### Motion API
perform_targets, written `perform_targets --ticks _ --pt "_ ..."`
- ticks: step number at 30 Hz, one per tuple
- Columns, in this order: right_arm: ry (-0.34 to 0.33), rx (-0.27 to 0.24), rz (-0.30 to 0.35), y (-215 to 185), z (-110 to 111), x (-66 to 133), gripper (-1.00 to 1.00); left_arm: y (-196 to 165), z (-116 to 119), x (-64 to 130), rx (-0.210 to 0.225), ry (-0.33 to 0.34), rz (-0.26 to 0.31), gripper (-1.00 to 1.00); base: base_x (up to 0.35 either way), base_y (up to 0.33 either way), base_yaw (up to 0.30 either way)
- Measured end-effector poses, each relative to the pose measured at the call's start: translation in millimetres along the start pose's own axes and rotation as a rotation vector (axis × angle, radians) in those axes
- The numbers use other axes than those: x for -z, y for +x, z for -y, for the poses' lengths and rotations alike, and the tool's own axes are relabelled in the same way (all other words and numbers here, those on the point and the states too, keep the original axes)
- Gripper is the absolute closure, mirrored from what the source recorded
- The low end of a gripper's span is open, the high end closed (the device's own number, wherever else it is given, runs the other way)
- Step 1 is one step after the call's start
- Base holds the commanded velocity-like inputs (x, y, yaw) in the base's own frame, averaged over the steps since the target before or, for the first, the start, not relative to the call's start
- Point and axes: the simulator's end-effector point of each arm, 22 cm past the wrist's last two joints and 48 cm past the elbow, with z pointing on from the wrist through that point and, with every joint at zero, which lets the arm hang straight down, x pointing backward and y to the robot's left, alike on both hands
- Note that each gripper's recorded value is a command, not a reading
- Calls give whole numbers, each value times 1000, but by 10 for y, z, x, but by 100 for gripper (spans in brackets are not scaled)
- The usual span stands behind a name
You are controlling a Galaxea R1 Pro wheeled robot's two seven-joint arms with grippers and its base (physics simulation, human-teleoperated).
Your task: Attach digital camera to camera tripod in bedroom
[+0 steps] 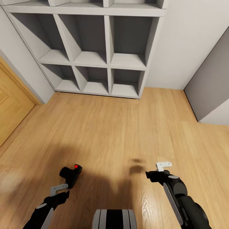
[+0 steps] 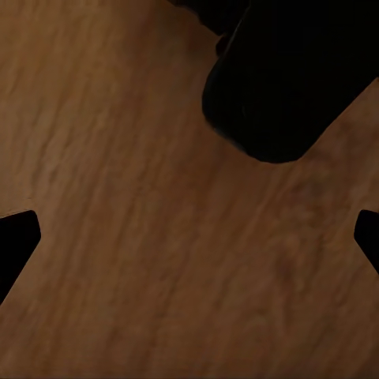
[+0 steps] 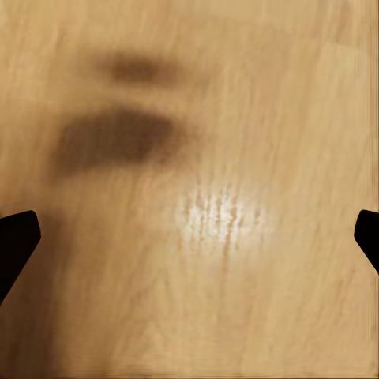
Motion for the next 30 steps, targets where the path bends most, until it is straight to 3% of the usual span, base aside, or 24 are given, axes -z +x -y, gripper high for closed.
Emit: perform_targets --ticks 9,30 --pt "19 -27 -44 163 123 -124 -100 150 -18 -84 -6 -7 -30 -100 0 0 0" --pt "19 -29 -108 432 120 -325 -100 177 5 -186 -16 -8 -33 -100 0 0 0"
